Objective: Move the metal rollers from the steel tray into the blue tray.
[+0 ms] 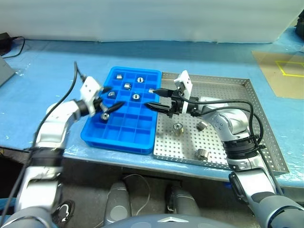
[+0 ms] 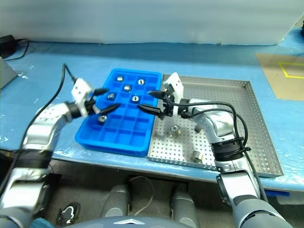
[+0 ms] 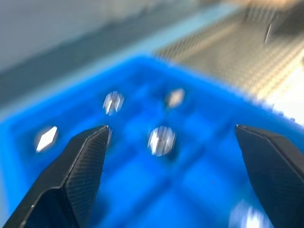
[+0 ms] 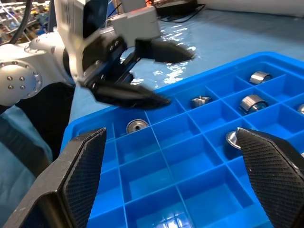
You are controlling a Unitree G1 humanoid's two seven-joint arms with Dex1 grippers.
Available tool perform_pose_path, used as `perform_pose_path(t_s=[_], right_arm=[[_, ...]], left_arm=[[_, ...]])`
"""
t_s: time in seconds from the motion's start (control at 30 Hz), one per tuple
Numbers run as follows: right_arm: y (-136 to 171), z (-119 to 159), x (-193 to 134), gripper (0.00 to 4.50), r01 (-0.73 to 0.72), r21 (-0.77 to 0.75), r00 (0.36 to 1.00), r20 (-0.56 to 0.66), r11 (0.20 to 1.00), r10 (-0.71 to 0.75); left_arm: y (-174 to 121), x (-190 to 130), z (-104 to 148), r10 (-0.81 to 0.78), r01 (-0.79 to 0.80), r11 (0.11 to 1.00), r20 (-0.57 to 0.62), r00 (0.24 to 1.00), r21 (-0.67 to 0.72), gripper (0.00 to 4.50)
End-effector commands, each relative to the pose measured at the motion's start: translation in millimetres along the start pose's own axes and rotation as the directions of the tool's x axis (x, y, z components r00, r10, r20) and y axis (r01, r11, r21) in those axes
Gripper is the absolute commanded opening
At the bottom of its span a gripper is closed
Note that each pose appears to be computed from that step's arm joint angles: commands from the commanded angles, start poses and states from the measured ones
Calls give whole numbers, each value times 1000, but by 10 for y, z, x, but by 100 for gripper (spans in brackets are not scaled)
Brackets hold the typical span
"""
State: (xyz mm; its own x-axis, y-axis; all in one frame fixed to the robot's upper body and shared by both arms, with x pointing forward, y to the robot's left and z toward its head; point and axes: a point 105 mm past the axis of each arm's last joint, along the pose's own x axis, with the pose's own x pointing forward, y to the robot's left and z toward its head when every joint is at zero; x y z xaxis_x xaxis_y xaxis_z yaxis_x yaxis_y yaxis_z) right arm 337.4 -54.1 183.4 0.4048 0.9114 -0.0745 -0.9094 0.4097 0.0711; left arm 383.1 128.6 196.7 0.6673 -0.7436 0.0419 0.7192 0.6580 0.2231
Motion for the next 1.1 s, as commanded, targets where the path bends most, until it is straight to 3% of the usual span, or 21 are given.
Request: perform_pose_path(t_s=[0.03, 0.13, 0.2, 0.43, 0.63, 0.8, 1.1], right_arm=[[16, 250, -204, 450, 57, -45, 996, 78, 997, -53], [5, 300, -394, 450, 129, -50, 988, 94, 990, -124], [-10, 286, -611, 450, 207, -61, 976, 84, 976, -202], [189, -21, -1237, 450, 400, -32, 916, -10, 916, -401], [471, -194, -1277, 450, 459, 17, 888, -17, 888, -459], [510, -213, -1278, 450, 506, 44, 862, 3, 862, -506], [426, -243, -1325, 450, 554, 64, 832, 7, 830, -555]], left_arm=[[-165, 393, 309, -72, 73, 997, 110, 991, -7, 448], [-517, 596, 201, -275, 272, 961, 58, 960, 54, 448], [-767, 661, 48, -440, 439, 894, -11, 898, 86, 448], [-996, 721, -250, -672, 696, 709, -191, 715, 112, 448], [-1131, 707, -325, -779, 814, 576, -249, 575, 75, 448], [-1179, 749, -435, -767, 840, 529, -358, 533, 116, 448], [-1136, 878, -553, -669, 808, 567, -481, 566, 161, 448]])
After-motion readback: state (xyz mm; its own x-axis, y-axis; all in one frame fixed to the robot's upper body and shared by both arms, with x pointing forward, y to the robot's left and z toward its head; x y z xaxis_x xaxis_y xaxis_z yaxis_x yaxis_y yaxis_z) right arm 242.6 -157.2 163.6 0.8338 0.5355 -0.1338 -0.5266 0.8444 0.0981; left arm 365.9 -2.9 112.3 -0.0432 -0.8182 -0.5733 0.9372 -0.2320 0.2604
